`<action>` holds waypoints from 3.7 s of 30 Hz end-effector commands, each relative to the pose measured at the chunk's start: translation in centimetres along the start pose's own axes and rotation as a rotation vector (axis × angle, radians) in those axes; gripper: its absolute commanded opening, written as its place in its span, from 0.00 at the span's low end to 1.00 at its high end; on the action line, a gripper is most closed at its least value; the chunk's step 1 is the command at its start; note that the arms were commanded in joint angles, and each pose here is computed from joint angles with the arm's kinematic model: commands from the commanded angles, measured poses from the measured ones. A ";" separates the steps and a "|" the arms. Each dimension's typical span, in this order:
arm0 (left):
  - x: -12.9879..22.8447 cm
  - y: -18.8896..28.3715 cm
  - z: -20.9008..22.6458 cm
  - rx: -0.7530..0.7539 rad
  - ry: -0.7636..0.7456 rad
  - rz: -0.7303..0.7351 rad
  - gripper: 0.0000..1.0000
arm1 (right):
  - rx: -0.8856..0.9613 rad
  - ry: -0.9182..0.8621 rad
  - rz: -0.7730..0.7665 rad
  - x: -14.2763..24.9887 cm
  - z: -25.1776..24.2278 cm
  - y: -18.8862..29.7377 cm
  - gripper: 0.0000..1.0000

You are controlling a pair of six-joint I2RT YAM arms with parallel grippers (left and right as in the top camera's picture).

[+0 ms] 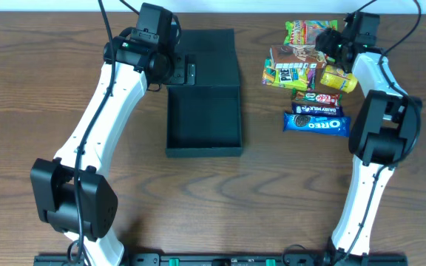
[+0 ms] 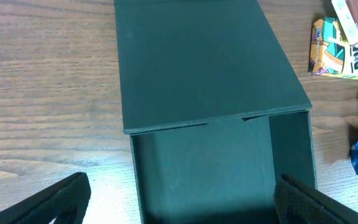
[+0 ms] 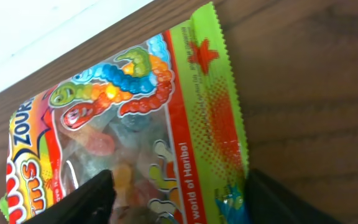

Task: Pack container
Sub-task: 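Carry the Haribo bag with the right gripper into the box, then move the right gripper to the blue Oreo pack and grasp it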

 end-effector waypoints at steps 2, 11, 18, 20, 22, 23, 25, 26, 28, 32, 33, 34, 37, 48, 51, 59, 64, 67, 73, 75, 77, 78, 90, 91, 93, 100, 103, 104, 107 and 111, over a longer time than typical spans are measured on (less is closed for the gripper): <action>0.2 -0.7 0.6 -0.015 0.001 0.017 0.95 | 0.003 -0.013 0.035 1.4 -0.2 -1.3 0.50; 0.2 -0.6 1.2 -0.022 0.014 0.016 0.96 | -0.001 -0.014 0.038 1.4 -0.2 -1.3 0.01; 0.2 -0.6 1.3 -0.022 0.015 0.016 0.95 | -0.126 0.004 0.026 -1.1 3.5 0.9 0.01; 0.2 -0.6 1.3 -0.022 0.015 0.016 0.96 | -0.147 0.023 0.005 -2.7 4.9 2.5 0.01; 0.2 -0.6 1.3 -0.022 0.015 0.016 0.95 | -0.176 0.076 0.000 -3.6 6.4 3.8 0.01; 0.2 -0.6 1.3 -0.022 0.014 0.016 0.95 | -0.182 0.089 -0.001 -4.1 7.0 4.6 0.01; 0.1 -0.6 1.3 -0.022 0.014 0.015 0.95 | -0.180 0.115 0.006 -4.7 8.1 6.2 0.01; 0.1 -0.6 1.3 -0.022 0.014 0.015 0.95 | -0.179 0.135 0.010 -4.9 8.8 7.2 0.01; 0.1 -0.6 1.3 -0.022 0.014 0.015 0.95 | -0.179 0.181 0.019 -5.1 9.9 9.0 0.01; 0.2 -0.6 1.3 -0.022 0.014 0.016 0.95 | -0.194 0.266 0.016 -5.3 12.7 13.2 0.01; 0.2 -0.6 1.3 -0.022 0.014 0.016 0.95 | -0.199 0.272 0.011 -5.4 13.2 14.3 0.01; 0.2 -0.6 1.3 -0.022 0.014 0.016 0.95 | -0.203 0.282 0.005 -5.5 13.6 15.2 0.01; 0.2 -0.6 1.3 -0.022 0.014 0.016 0.95 | -0.221 0.311 -0.027 -6.2 15.2 18.5 0.01; 0.1 -0.2 3.9 -0.135 0.023 0.012 0.95 | -0.474 0.605 0.077 -1.0 21.5 29.2 0.01; 0.1 0.7 6.7 -0.166 0.080 -0.003 0.95 | -0.567 0.691 0.214 3.2 22.4 30.2 0.01; 0.8 2.8 12.0 -0.131 0.111 -0.024 0.95 | -0.833 1.019 0.470 14.1 25.4 33.4 0.01; 1.3 3.4 13.6 -0.077 0.116 -0.038 0.96 | -0.966 1.197 0.563 20.5 28.0 35.2 0.01; 1.4 3.6 14.3 -0.084 0.131 -0.040 0.95 | -1.031 1.242 0.610 23.5 28.8 35.5 0.01; 1.5 3.7 14.8 -0.084 0.105 -0.041 0.95 | -1.153 1.170 0.700 27.2 28.9 33.9 0.01; 1.5 3.7 14.7 -0.083 0.105 -0.041 0.95 | -1.181 1.143 0.713 27.9 28.5 32.9 0.01; 1.5 3.7 14.8 -0.084 0.105 -0.041 0.95 | -1.207 1.123 0.720 28.4 28.4 32.4 0.01; 1.5 3.7 14.8 -0.084 0.105 -0.041 0.95 | -1.218 1.116 0.719 28.6 28.4 32.1 0.01; 1.7 3.7 14.7 -0.082 0.107 -0.035 0.95 | -0.838 0.882 0.723 27.0 28.0 24.4 0.99; 1.7 3.7 14.7 -0.081 0.107 -0.033 0.95 | -0.828 0.856 0.718 26.5 28.1 24.4 0.99; 2.0 3.6 14.6 -0.078 0.110 -0.022 0.95 | -0.776 0.805 0.707 25.4 28.2 24.1 0.99; 2.8 3.6 14.2 -0.059 0.121 0.017 0.95 | -0.228 0.679 0.599 23.2 23.4 20.1 0.99; 3.0 3.6 14.1 -0.058 0.122 0.024 0.96 | 0.045 0.444 0.537 20.7 19.8 19.5 0.99; 3.1 3.6 14.1 -0.057 0.123 0.027 0.95 | 0.126 0.339 0.529 19.9 18.3 19.7 0.99; 3.1 3.6 14.1 -0.056 0.124 0.029 0.95 | 0.325 0.010 0.539 18.5 14.2 20.6 0.99; 3.0 3.6 13.7 -0.031 0.124 0.021 0.96 | 0.435 -0.219 0.525 16.5 10.9 21.1 0.99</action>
Point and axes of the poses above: each gripper's point midway between its finger pads, its own y axis back along the fingers, its own z axis along the line the jaws close on, x = y × z, the point moved 2 cm from there along y, back along the fingers, and after that the axes turned 11 degrees about -y, right-handed, at the moved point
